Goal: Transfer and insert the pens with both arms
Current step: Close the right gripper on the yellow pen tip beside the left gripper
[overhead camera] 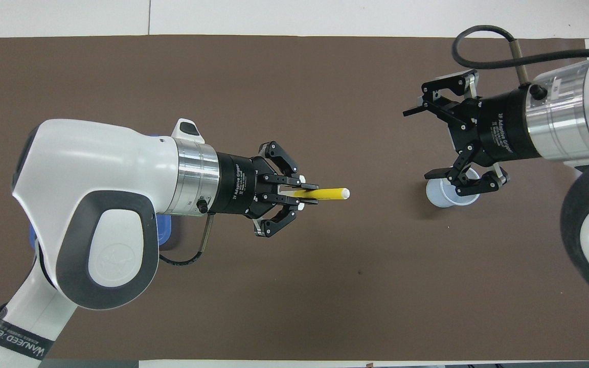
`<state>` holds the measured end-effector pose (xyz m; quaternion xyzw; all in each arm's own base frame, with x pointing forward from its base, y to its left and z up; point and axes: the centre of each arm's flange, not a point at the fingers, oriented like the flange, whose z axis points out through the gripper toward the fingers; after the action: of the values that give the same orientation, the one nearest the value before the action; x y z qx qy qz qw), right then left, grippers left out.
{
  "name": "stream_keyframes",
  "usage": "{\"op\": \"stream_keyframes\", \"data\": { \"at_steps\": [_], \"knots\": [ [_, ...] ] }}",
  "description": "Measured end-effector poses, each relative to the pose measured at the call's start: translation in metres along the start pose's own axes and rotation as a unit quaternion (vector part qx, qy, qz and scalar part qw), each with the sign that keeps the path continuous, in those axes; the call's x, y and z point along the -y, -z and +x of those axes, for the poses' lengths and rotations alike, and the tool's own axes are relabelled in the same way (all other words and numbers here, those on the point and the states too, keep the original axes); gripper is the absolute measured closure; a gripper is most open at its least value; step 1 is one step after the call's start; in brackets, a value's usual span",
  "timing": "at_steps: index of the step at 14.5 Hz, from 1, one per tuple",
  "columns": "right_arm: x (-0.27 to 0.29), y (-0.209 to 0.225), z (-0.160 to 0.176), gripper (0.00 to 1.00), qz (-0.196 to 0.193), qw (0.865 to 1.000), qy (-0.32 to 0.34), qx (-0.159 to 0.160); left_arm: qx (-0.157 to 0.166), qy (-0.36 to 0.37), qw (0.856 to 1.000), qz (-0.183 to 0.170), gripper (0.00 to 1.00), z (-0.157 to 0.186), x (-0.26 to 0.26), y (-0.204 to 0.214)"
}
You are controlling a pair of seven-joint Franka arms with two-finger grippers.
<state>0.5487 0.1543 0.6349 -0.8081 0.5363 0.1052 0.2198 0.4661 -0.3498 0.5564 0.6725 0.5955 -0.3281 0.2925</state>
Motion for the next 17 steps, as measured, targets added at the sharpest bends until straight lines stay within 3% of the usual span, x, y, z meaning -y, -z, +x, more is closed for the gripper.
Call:
{"op": "stream_keyframes", "data": {
  "at_steps": [3, 7, 17],
  "knots": [
    [0.002, -0.012, -0.022, 0.0, -0.006, 0.999, -0.035, 0.008, 0.024, 0.022, 0.999, -0.009, 0.83, 0.003, 0.002, 0.002],
    [0.004, -0.025, -0.049, 0.0, -0.011, 0.998, -0.066, 0.022, 0.027, 0.024, 0.999, -0.008, 0.83, 0.002, 0.003, 0.0],
    [0.002, -0.047, -0.075, 0.0, -0.006, 0.997, -0.066, 0.027, 0.03, 0.026, 0.999, -0.007, 0.83, 0.002, 0.006, -0.006]
  ]
}}
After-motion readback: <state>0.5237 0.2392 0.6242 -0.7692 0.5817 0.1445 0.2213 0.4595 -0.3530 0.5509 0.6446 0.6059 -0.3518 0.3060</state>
